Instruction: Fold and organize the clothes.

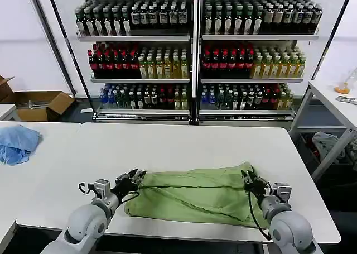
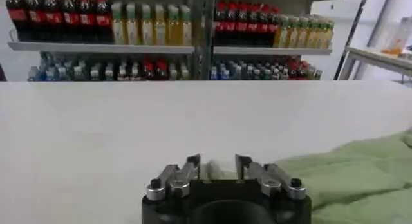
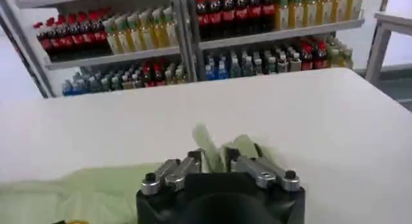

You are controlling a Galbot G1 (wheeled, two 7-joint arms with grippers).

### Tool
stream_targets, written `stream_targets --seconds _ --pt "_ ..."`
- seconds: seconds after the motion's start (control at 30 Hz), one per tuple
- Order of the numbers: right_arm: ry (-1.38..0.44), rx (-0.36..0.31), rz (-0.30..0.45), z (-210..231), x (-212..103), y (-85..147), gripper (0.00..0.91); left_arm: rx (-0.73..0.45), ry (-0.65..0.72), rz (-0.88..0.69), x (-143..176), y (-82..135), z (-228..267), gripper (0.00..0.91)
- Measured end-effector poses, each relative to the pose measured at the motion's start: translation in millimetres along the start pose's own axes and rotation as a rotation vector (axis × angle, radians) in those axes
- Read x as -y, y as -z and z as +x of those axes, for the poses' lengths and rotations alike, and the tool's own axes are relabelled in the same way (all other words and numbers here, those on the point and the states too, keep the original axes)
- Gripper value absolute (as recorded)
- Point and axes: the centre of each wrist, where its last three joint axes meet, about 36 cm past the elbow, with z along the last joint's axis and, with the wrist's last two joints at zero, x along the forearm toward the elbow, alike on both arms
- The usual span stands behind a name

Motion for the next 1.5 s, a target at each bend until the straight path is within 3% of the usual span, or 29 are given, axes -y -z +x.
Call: stream_targets --seconds 0.53,0.57,0.6,0.63,0.7,0.77,1.2,1.5 --pt "-0.016 -0.026 0.017 24 -5 -18 0.907 0.037 0.176 -0.02 48 -43 6 0.887" --pt "-0.017 -0.027 0.018 25 -4 -19 0.907 0.034 0.189 -0.02 50 -46 5 0.655" --pt "-0.019 -0.028 0.019 25 -4 -19 0.907 0.029 0.197 -0.02 52 -50 4 0.534" --pt "-0.019 -0.029 0.02 26 -4 -20 0.907 0.024 0.207 -0.022 55 -53 4 0.262" --pt "-0.021 -0.03 0.021 27 -3 -20 0.907 0.016 0.221 -0.023 58 -59 3 0.121" --pt "-0.022 -0.03 0.021 28 -3 -20 0.907 0.012 0.24 -0.024 61 -64 2 0.06" --pt "-0.017 -0.025 0.026 28 -4 -18 0.907 0.004 0.289 -0.003 65 -74 4 0.02" --pt "-0.025 -0.013 0.024 29 0 -16 0.907 0.005 0.312 -0.001 28 -65 6 0.02"
